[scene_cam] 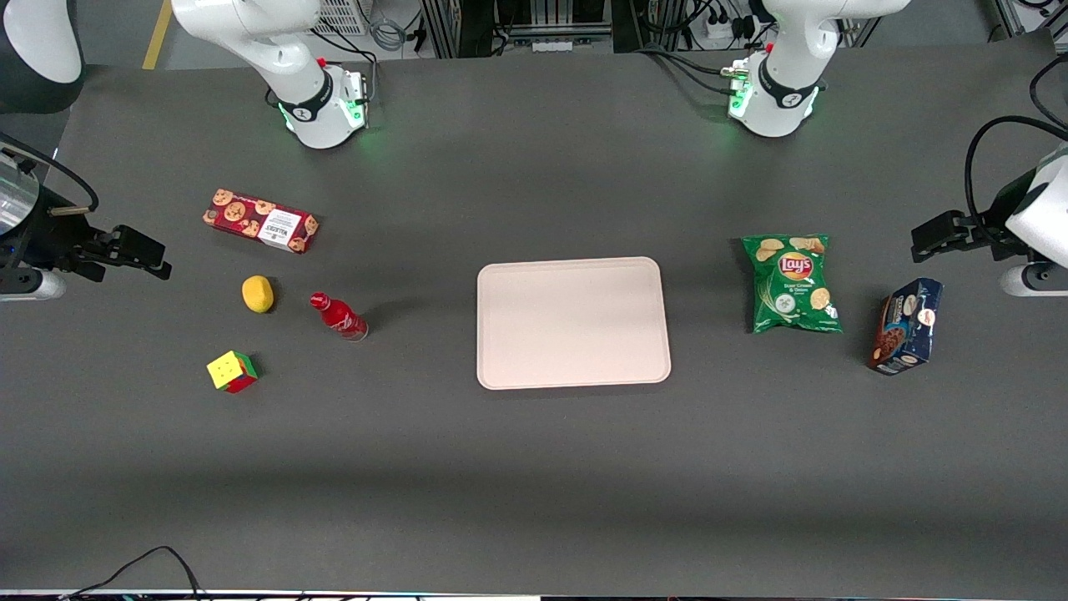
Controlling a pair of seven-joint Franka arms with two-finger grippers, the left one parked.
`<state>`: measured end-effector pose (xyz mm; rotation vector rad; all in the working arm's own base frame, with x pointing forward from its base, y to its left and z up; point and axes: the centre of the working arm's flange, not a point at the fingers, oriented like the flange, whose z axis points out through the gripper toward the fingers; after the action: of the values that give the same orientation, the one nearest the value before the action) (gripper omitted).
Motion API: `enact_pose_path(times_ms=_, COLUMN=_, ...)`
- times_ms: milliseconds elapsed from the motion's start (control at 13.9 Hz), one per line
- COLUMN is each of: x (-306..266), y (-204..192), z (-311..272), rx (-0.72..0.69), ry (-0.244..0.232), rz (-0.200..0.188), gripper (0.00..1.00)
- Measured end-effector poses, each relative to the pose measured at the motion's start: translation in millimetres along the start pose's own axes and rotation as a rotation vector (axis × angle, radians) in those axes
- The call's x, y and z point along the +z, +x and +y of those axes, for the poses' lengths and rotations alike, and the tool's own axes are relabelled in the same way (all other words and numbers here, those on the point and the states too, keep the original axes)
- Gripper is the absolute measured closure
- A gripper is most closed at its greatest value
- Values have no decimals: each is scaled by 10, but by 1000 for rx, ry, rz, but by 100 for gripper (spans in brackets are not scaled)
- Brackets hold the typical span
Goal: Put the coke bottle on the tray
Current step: 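Move the right gripper toward the red Coca-Cola bottle lying on the table, then lower the open right gripper around the bottle's cap end and close it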
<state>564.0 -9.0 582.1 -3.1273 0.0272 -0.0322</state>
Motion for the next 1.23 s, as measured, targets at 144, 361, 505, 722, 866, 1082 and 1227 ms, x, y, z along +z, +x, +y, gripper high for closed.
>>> enact_pose_path(times_ms=144, x=-1, y=13, z=-1, rx=0, ry=0, rz=1, gripper=0)
enact_pose_path(times_ms=361, x=-18, y=16, z=-23, rx=-5, ry=0, rz=4, gripper=0)
enact_pose_path(times_ms=505, x=23, y=10, z=-85, rx=-17, ry=1, rz=-10, gripper=0)
enact_pose_path(times_ms=722, x=356, y=-27, z=-438, rx=-44, ry=7, rz=-50, gripper=0)
enact_pose_path(times_ms=866, x=723, y=-96, z=-753, rx=-58, ry=7, rz=-43, gripper=0)
enact_pose_path(times_ms=1082, x=1417, y=-370, z=-1059, rx=-71, ry=9, rz=-3, gripper=0)
enact_pose_path(times_ms=1227, x=1789, y=-541, z=-1123, rx=-85, ry=7, rz=-3, gripper=0)
